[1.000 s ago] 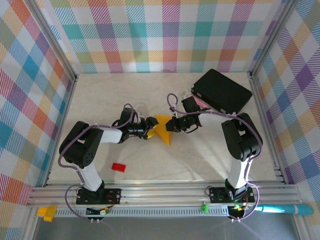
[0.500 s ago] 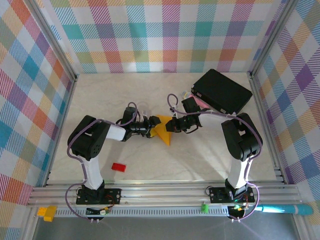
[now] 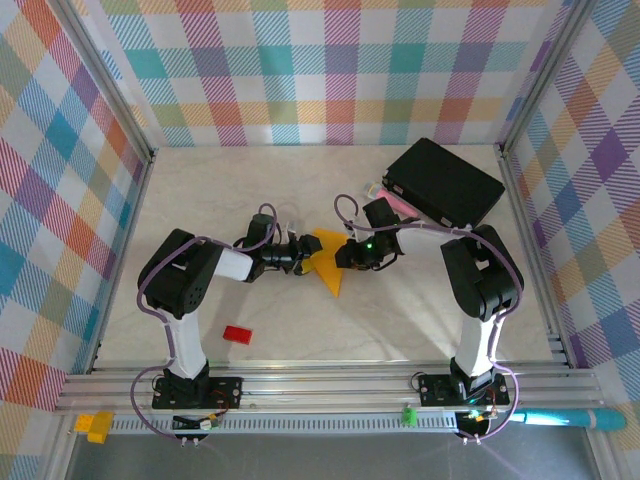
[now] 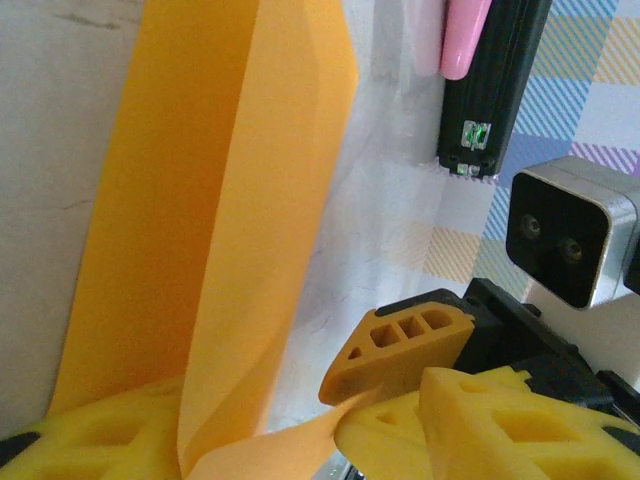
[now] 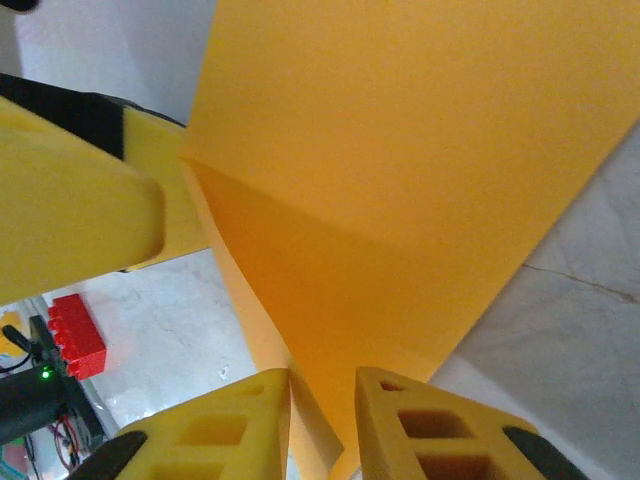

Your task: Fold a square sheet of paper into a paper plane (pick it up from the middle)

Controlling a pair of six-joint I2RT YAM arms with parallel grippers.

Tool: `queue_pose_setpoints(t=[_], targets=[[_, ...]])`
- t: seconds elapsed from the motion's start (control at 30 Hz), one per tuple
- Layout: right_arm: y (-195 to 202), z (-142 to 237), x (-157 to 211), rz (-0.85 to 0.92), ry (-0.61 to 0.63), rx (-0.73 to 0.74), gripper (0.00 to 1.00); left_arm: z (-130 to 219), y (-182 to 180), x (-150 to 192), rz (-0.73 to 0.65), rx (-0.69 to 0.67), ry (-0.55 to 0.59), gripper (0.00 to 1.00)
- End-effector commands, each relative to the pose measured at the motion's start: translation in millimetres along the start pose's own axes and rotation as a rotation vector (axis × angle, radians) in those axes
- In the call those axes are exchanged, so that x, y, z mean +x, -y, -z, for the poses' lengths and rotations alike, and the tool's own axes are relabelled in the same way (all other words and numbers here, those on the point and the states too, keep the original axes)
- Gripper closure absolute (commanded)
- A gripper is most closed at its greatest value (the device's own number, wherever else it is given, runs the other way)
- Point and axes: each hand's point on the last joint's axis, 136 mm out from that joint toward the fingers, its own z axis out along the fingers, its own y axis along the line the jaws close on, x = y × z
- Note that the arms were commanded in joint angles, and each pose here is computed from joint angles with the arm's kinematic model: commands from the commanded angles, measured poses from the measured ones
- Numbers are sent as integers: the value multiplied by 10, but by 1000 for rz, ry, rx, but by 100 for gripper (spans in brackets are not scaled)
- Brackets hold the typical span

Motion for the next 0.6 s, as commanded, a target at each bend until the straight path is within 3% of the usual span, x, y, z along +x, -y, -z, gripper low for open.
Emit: queue_pose_setpoints(t=[0.0, 0.57], targets=[[144, -56, 81, -18, -32, 37, 76, -44, -18, 58, -52, -20, -43, 46], [327, -149, 107, -44, -55, 103, 76, -32, -207, 193, -161, -136, -160, 66]])
